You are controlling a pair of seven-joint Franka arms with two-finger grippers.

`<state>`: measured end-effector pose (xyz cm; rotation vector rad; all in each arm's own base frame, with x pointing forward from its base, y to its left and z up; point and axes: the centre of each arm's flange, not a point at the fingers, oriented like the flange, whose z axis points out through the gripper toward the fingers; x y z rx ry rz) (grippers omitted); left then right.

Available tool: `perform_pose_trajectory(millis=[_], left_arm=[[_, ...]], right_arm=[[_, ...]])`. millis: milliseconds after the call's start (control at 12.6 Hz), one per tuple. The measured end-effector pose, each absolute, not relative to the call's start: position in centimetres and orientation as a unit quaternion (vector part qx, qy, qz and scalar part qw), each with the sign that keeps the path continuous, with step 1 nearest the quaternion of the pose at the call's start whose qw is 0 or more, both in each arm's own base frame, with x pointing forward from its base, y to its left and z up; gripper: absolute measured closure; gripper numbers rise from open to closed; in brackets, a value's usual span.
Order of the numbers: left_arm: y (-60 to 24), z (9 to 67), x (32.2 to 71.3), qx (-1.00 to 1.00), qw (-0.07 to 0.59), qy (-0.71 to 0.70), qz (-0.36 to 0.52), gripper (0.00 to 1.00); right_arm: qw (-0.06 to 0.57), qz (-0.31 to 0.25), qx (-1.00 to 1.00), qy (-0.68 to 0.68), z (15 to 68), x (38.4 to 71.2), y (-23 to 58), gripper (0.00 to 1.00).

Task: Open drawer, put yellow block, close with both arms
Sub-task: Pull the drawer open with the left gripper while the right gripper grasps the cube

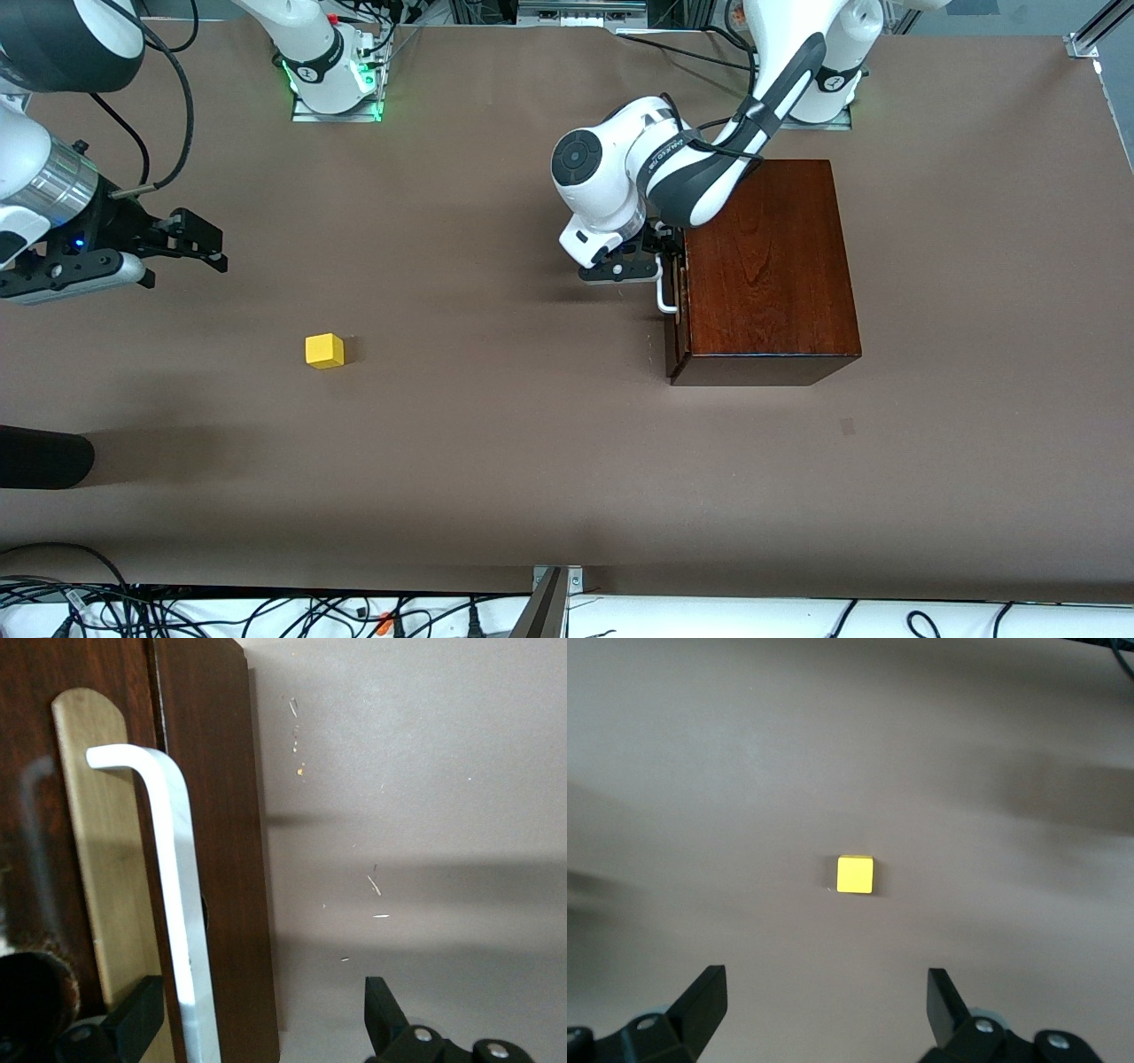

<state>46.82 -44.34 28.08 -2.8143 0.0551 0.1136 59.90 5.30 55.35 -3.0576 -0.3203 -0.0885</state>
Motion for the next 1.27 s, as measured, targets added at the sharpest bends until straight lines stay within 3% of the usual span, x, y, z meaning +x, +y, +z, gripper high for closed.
perform_pose_trajectory(millis=[557,875,1273], left_arm=[[-44.9,27.6,47.1,-0.989,0.142,0.007,0.027,0.0],[-45.7,28.0,47.2,-0.993,0.114,-0.013,0.024,0.0],[-47.0,29.1,47.7,-0.996,0.068,-0.037,0.038,0.0]], right_arm=[[0.025,0.047,-0.992,-0.11,45.2,62.8,5.8,0.0],[0.017,0.045,-0.993,-0.109,36.1,65.0,6.4,0.0],[0.012,0.033,-0.994,-0.107,25.8,64.7,7.0,0.0]])
